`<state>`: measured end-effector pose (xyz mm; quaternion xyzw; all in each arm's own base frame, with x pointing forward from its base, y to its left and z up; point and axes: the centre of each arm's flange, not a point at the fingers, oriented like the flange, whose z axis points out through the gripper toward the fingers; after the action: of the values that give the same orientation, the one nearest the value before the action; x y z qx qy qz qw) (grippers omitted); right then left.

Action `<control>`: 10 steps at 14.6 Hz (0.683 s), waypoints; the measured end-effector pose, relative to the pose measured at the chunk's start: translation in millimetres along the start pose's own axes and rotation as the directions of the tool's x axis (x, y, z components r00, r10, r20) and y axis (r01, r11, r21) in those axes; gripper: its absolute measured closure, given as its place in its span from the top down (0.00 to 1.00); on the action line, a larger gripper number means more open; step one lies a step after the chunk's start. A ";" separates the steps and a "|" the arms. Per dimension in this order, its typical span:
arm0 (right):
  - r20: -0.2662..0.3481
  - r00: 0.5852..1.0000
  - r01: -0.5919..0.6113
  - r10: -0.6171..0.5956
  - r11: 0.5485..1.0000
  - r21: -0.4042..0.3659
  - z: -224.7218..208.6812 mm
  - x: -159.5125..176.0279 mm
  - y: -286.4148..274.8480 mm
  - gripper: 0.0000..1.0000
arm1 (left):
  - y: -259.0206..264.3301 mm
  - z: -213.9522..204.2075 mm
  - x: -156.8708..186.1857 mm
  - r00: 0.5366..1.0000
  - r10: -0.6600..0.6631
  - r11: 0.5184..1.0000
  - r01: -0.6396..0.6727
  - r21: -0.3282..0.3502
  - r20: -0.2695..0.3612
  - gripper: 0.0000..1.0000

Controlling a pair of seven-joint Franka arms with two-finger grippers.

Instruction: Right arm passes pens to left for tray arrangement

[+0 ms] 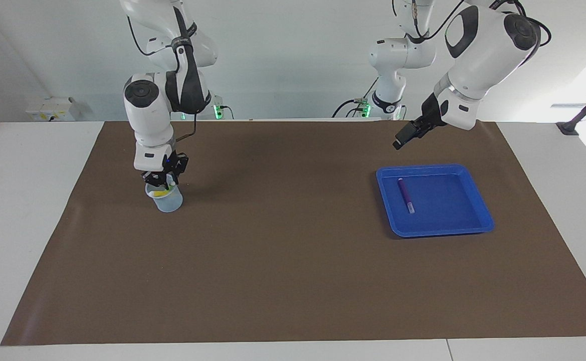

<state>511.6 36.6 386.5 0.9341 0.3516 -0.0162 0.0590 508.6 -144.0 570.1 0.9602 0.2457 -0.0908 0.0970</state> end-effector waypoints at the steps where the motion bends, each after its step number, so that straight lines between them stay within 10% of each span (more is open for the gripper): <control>1: 0.000 1.000 -0.005 0.005 1.000 0.000 -0.2 0.8 -1.0 0.35 | 2.9 0.4 -3.5 1.000 -0.007 1.000 0.007 0.001 0.000 1.00; 10: -0.002 1.000 -0.015 0.015 1.000 -0.001 -1.0 4.8 -6.4 0.33 | 4.2 -0.6 -7.2 0.999 -0.049 0.999 0.049 -0.003 0.001 1.00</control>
<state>510.9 44.6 386.5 0.9368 0.3445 -0.0146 0.0595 504.5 -150.7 572.9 0.9536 0.2694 -0.0933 0.0964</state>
